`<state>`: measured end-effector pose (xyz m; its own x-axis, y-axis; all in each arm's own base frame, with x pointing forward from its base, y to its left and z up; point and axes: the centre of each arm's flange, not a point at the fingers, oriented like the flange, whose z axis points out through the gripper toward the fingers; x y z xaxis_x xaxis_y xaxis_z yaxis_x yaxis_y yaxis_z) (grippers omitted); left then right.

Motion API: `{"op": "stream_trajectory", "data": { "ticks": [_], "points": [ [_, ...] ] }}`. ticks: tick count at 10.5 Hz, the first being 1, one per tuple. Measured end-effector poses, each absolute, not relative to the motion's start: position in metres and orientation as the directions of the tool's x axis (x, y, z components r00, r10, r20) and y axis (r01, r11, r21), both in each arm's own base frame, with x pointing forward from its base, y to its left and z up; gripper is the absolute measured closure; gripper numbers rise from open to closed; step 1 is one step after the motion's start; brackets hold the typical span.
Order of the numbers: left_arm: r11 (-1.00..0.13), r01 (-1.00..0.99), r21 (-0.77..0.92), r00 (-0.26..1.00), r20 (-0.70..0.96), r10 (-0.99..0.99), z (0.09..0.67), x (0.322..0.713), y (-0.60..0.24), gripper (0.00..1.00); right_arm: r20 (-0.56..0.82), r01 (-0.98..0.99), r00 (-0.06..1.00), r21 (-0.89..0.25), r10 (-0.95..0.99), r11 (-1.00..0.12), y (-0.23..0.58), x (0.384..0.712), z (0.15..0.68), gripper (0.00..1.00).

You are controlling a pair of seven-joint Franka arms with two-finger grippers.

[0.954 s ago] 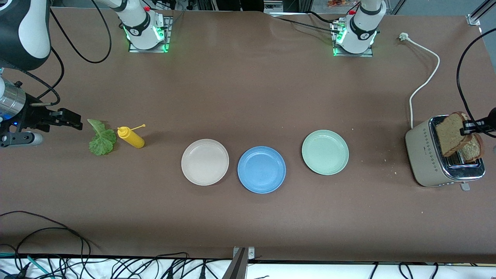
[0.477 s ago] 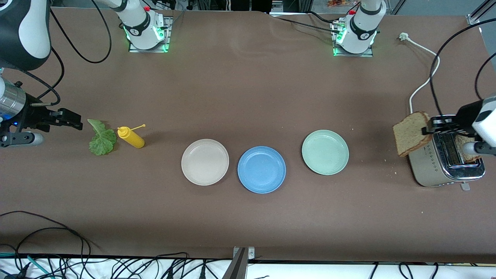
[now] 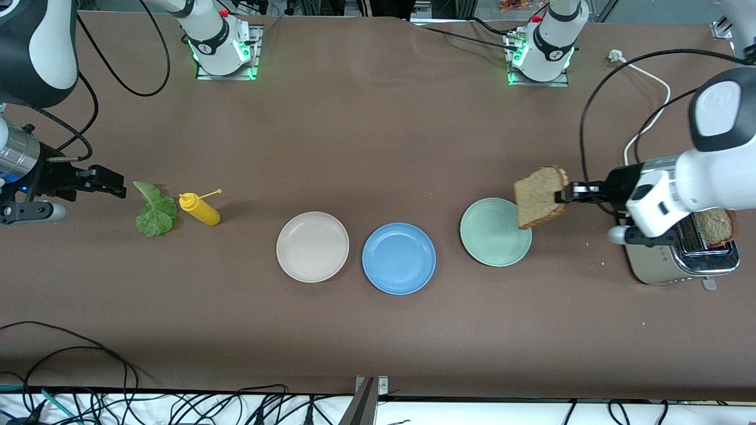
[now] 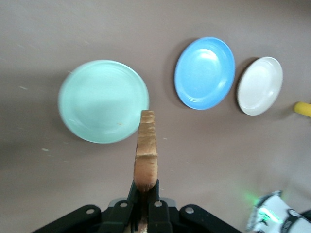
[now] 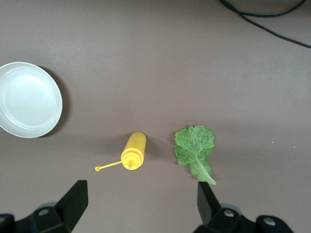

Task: Make sandwich in blue plate with both arms
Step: 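Lift the bread slice out of the toaster with the left gripper, then carry the bread over the blue plate and lower it with the left gripper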

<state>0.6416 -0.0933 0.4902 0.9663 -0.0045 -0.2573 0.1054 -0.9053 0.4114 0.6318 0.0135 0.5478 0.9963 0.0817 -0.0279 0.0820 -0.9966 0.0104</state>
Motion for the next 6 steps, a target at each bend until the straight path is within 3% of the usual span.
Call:
{"op": "stream_trajectory", "data": {
  "ticks": [6],
  "points": [
    [-0.815,0.225,0.534,0.945,-0.323,0.049,0.454,0.652,-0.194,0.91,-0.027,0.082,0.996,0.011,0.082,-0.997,0.014,0.632,0.548,0.00]
  ]
}}
